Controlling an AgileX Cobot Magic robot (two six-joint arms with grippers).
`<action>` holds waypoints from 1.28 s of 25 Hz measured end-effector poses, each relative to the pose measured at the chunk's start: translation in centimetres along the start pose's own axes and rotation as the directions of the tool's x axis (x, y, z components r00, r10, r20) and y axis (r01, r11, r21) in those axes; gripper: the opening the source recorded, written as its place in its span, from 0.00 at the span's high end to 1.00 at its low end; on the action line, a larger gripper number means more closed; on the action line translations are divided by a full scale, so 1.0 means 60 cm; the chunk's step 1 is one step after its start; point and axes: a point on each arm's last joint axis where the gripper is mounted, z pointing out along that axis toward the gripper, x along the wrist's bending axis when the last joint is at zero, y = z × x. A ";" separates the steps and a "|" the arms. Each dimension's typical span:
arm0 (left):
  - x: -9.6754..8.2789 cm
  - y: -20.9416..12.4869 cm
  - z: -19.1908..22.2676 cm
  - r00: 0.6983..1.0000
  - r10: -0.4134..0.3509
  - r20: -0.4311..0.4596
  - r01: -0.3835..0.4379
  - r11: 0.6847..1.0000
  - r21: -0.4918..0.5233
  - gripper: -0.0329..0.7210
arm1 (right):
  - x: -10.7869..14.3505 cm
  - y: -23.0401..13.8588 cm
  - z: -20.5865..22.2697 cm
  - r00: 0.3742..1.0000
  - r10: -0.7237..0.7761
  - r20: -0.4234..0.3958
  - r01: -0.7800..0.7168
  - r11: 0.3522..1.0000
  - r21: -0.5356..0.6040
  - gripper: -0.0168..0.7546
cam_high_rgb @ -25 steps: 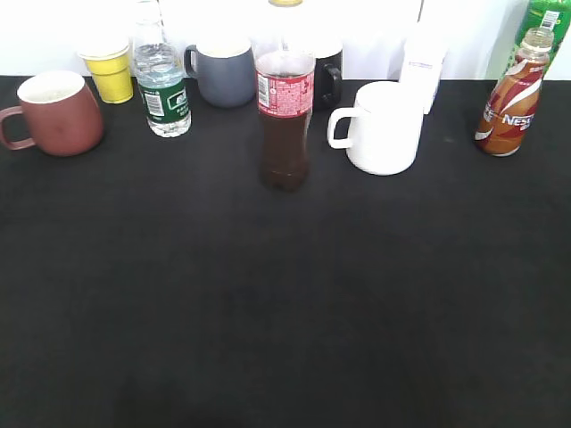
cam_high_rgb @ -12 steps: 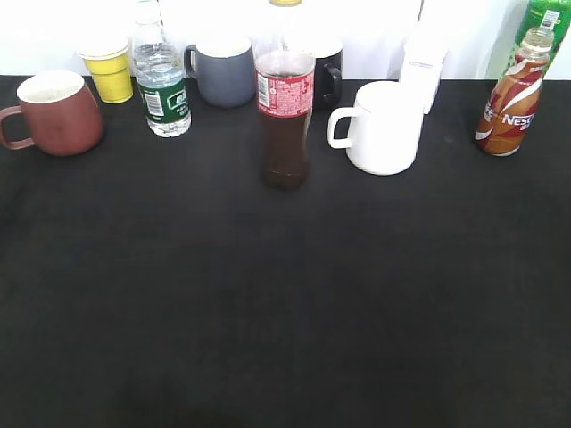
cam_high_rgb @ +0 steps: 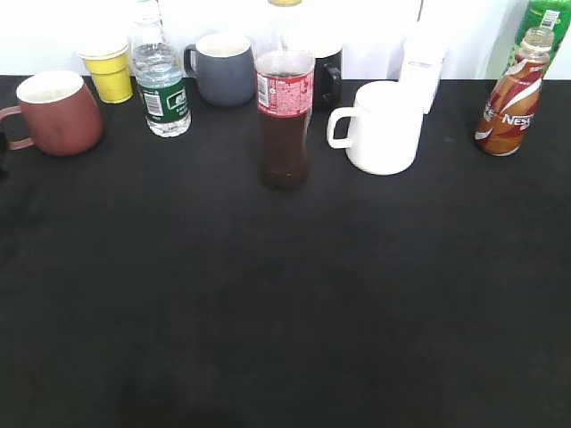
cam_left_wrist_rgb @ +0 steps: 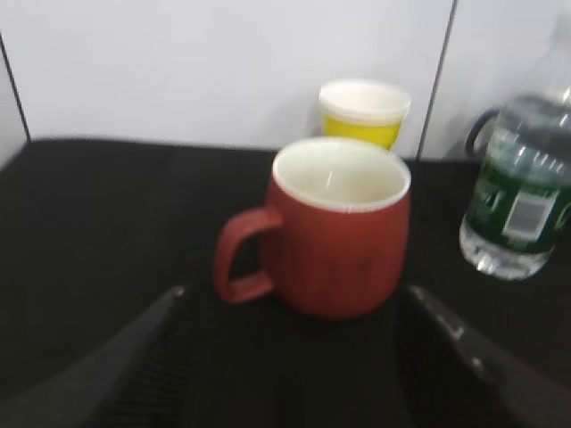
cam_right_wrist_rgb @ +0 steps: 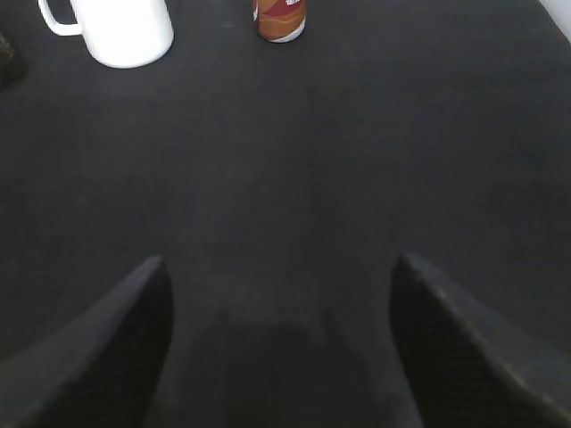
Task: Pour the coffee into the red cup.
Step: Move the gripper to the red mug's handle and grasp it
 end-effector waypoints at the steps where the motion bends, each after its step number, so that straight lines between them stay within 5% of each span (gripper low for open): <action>1: 0.005 -0.007 0.010 1.000 -0.003 -0.011 0.003 1.000 0.007 0.26 | 0.000 0.000 0.000 1.000 0.000 0.000 0.000 1.000 0.000 0.21; 6: 0.042 -0.038 0.039 0.996 -0.023 -0.083 0.025 1.000 0.019 0.26 | 0.000 0.000 0.000 1.000 0.000 0.000 0.000 1.000 0.000 0.21; 25: 0.061 -0.037 0.212 0.997 -0.020 -0.081 0.018 0.999 -0.031 0.32 | 0.001 0.000 0.000 1.000 0.003 -0.006 -0.003 1.000 0.000 0.21; 28: 0.060 -0.036 0.231 0.998 -0.005 -0.066 0.005 1.000 -0.007 0.49 | 0.001 0.000 0.000 1.000 0.003 -0.006 -0.003 1.000 0.000 0.21; 30: 0.052 -0.036 0.233 0.999 0.045 -0.010 -0.045 0.999 0.002 0.81 | 0.001 0.000 0.000 1.000 0.003 -0.006 -0.003 1.000 0.000 0.21; 32: 0.048 -0.036 0.233 0.997 0.073 0.024 -0.073 0.997 0.002 0.85 | 0.001 0.000 0.000 1.000 0.004 -0.007 -0.004 1.000 0.000 0.21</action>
